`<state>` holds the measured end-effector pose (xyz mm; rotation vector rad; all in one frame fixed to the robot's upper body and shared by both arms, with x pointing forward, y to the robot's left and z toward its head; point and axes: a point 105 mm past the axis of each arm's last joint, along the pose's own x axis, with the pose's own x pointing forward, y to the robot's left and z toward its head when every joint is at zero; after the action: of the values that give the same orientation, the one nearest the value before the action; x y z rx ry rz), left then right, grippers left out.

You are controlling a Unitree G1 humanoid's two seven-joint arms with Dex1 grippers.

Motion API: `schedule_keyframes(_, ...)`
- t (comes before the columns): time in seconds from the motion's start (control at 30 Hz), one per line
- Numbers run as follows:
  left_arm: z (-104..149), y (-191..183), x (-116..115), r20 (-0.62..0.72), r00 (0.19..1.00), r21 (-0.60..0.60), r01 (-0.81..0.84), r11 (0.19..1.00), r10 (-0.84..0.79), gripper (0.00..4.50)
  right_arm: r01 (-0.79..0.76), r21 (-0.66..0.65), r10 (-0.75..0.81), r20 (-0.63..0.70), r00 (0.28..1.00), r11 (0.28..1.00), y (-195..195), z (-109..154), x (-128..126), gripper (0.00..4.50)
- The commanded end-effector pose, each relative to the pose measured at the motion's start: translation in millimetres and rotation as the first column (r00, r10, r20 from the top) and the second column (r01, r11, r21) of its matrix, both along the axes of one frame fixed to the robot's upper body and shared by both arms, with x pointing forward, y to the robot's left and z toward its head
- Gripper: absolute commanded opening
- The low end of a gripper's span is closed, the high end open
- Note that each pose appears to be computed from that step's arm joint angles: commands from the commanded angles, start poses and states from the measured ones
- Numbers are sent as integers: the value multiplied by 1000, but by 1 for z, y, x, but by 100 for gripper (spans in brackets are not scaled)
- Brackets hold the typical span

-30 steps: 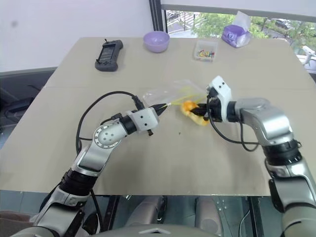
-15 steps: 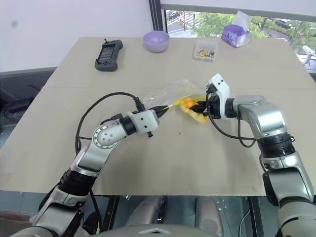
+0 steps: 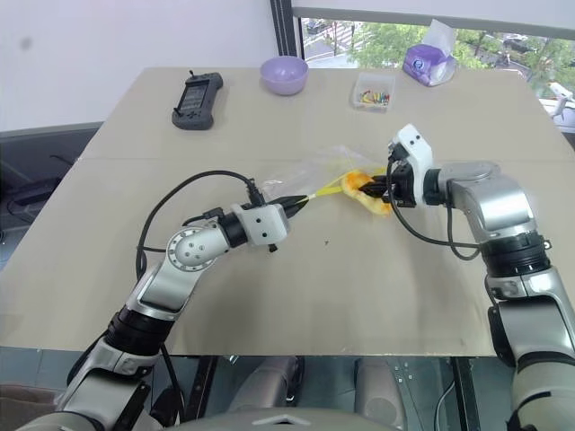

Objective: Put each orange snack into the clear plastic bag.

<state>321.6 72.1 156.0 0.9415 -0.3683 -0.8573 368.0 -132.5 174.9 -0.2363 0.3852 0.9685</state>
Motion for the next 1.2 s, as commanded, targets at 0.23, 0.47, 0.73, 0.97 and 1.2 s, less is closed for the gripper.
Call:
schedule_keyframes(0.23, 7, -3, -2, 31, 999, -5, 25, 1000, -25, 0, -143, 17, 141, 97, 985, 990, 27, 27, -15, 1)
schedule_keyframes(0.47, 11, -7, -3, 41, 998, -12, 42, 999, -41, 0, 31, -44, -26, 106, 994, 999, 11, 11, 13, 1)
schedule_keyframes(0.73, 14, -8, -3, 50, 997, -11, 53, 999, -52, 0, -138, -23, 140, 83, 987, 990, 39, 8, -12, 1)
schedule_keyframes(0.97, 16, -14, -4, 58, 995, -13, 84, 996, -83, 0, 104, 73, -110, 85, 990, 992, 30, 12, 25, 1)
schedule_keyframes(1.2, 19, -22, -3, 67, 992, -30, 111, 993, -109, 0, 67, 187, -74, 30, 997, 980, 52, 11, 13, 1)
